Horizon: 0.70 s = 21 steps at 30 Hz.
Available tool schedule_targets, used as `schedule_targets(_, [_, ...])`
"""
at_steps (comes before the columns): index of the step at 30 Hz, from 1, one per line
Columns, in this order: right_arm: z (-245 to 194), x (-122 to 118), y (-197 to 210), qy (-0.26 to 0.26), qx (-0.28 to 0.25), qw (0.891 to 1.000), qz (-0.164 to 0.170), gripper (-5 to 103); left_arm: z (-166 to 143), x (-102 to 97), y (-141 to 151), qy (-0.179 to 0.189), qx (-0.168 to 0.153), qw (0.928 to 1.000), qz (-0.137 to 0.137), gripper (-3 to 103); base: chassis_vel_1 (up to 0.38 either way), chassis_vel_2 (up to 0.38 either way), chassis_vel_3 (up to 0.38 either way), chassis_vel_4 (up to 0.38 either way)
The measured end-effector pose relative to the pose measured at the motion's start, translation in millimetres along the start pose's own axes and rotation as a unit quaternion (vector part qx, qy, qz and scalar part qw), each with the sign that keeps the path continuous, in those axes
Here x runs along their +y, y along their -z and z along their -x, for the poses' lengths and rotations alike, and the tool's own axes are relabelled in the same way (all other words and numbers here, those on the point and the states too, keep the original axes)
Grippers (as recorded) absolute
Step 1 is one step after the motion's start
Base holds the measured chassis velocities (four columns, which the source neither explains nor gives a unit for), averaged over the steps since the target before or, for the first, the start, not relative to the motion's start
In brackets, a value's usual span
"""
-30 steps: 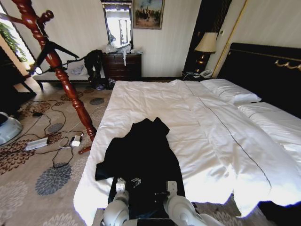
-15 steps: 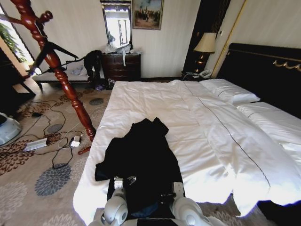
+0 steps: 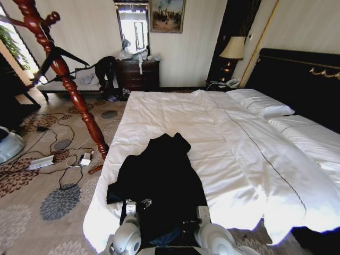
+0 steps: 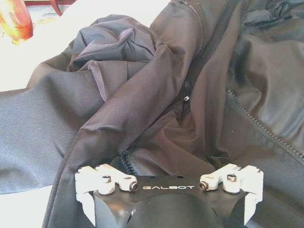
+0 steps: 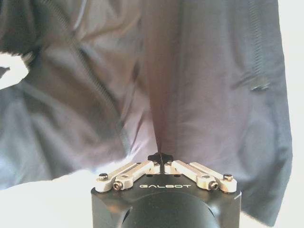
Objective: Pick up the clothes from the bed and hang them on the clothes hanger.
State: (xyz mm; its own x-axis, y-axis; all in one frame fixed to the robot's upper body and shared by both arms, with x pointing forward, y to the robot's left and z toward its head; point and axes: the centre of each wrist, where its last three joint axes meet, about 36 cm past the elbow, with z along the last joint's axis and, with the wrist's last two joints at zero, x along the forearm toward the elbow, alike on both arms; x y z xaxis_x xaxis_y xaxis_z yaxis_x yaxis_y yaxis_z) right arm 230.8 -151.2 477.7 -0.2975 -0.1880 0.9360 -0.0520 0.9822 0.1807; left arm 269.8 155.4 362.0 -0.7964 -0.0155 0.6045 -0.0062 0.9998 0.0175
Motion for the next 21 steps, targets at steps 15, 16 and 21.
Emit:
schedule_targets(15, [11, 13, -5, 0.026, -0.027, 0.999, -0.019, 7, -43, 2.7, 8, -0.010, -0.030, 0.9995, 0.005, 100, 0.000, 0.000, 0.000, 0.000])
schedule_targets(16, [11, 13, -5, 0.026, -0.027, 0.999, -0.019, 7, -43, 2.7, 8, -0.010, -0.030, 0.9995, 0.005, 100, 0.000, 0.000, 0.000, 0.000])
schedule_targets(21, [-19, 12, 3, 0.081, -0.075, 0.994, -0.001, 28, -54, 8.9, 19, -0.013, -0.075, 0.9971, -0.004, 100, 0.000, 0.000, 0.000, 0.000])
